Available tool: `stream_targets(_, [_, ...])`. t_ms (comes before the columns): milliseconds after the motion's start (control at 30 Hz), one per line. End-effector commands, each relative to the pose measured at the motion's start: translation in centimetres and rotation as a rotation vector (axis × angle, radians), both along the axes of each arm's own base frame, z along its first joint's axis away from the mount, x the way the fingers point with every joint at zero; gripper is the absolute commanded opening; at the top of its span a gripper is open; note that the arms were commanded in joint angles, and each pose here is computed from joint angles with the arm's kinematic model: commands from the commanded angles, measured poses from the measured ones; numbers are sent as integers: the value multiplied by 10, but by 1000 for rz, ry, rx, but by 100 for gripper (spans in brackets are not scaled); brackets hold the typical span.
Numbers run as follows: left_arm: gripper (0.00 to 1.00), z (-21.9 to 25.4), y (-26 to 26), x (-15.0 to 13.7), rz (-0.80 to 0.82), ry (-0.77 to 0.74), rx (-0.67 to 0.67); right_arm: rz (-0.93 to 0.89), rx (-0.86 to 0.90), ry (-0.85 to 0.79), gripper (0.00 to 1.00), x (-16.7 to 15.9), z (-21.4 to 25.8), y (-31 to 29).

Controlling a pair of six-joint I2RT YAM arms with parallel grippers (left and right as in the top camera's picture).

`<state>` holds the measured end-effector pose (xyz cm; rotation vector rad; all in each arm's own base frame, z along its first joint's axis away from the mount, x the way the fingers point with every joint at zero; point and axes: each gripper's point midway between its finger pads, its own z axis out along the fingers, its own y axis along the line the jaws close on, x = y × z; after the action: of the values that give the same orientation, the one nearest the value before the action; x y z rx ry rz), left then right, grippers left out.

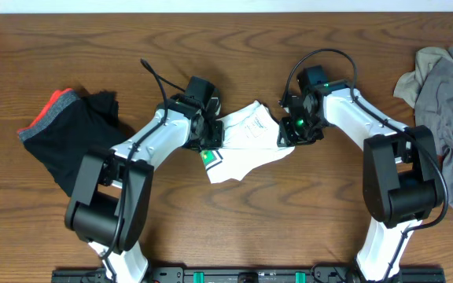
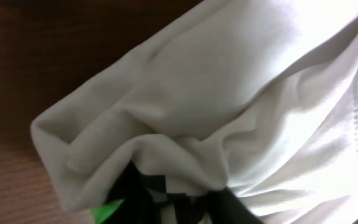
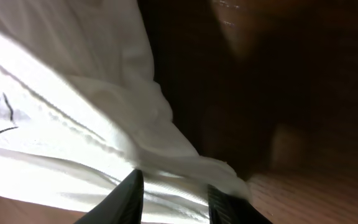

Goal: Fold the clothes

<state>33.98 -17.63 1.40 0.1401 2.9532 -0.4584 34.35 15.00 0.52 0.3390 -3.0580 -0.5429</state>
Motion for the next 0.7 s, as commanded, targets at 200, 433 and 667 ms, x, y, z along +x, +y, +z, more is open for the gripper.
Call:
stream_targets(200, [65,75,5,16,-26,-257,-18,-5,-52,-105,33,15,26,-16])
stream_targets(433, [70,103,10,50,-94,-477,41,11,-7,-186,33,8,77,-7])
stream_targets(667, [61,54,22,59,-97,-389,87,78,-15,-140,31,-16,76,11])
